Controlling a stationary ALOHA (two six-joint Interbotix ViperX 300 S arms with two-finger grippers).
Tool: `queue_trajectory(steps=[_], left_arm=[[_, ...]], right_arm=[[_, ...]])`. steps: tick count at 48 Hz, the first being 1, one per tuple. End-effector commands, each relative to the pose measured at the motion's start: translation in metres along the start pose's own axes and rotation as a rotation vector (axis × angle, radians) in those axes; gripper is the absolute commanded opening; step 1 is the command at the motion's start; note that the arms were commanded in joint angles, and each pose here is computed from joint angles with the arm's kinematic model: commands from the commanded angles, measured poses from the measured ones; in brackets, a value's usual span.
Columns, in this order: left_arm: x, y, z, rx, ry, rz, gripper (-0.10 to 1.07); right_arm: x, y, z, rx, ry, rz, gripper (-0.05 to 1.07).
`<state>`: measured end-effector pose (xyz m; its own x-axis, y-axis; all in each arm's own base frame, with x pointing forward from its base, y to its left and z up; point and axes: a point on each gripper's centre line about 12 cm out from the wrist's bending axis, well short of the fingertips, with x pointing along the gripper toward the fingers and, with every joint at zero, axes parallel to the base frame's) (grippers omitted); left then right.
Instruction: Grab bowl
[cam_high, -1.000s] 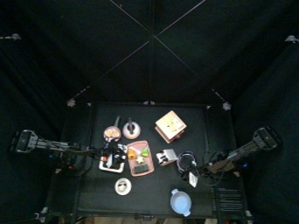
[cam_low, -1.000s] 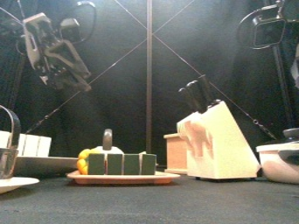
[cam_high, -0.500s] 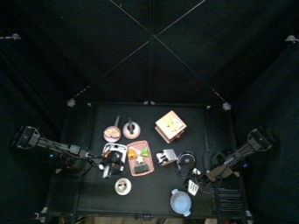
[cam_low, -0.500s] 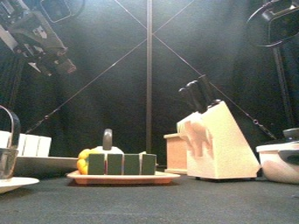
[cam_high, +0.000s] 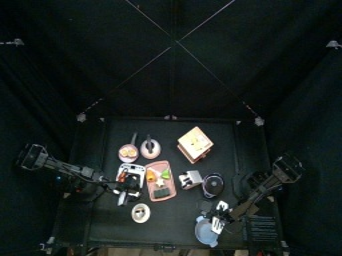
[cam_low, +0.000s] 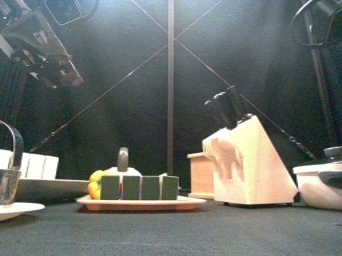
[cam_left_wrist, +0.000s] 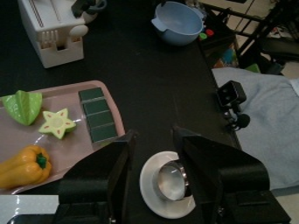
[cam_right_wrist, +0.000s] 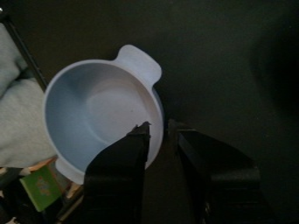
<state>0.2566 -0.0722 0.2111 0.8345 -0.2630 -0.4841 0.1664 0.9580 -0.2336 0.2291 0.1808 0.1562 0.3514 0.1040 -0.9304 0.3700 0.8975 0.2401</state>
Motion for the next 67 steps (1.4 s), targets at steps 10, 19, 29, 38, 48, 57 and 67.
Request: queue_trajectory(steps=[10, 19, 29, 38, 48, 57, 67], left_arm=[[0.0, -0.003, 0.011, -0.004, -0.025, -0.009, 0.78], [0.001, -0.003, 0.011, -0.01, -0.024, -0.007, 0.78], [0.0, -0.003, 0.015, -0.006, -0.034, -0.002, 0.78], [0.0, -0.003, 0.015, -0.005, -0.035, -0.003, 0.78], [0.001, -0.003, 0.014, -0.004, -0.032, -0.002, 0.78], [0.001, -0.003, 0.014, -0.007, -0.031, -0.002, 0.78], [0.0, -0.003, 0.013, -0.009, -0.031, -0.002, 0.78]], right_arm=[[0.002, 0.007, 0.001, -0.019, -0.004, -0.002, 0.68], [0.011, 0.005, 0.001, -0.029, 0.0, -0.031, 0.67], [0.015, 0.004, 0.001, -0.036, 0.003, -0.049, 0.59], [0.014, 0.003, 0.004, -0.027, -0.002, -0.051, 0.45], [0.005, 0.007, 0.013, -0.007, -0.02, -0.038, 0.37], [-0.003, 0.011, 0.021, -0.008, -0.04, -0.045, 0.37], [-0.004, 0.011, 0.027, -0.001, -0.056, -0.048, 0.37]])
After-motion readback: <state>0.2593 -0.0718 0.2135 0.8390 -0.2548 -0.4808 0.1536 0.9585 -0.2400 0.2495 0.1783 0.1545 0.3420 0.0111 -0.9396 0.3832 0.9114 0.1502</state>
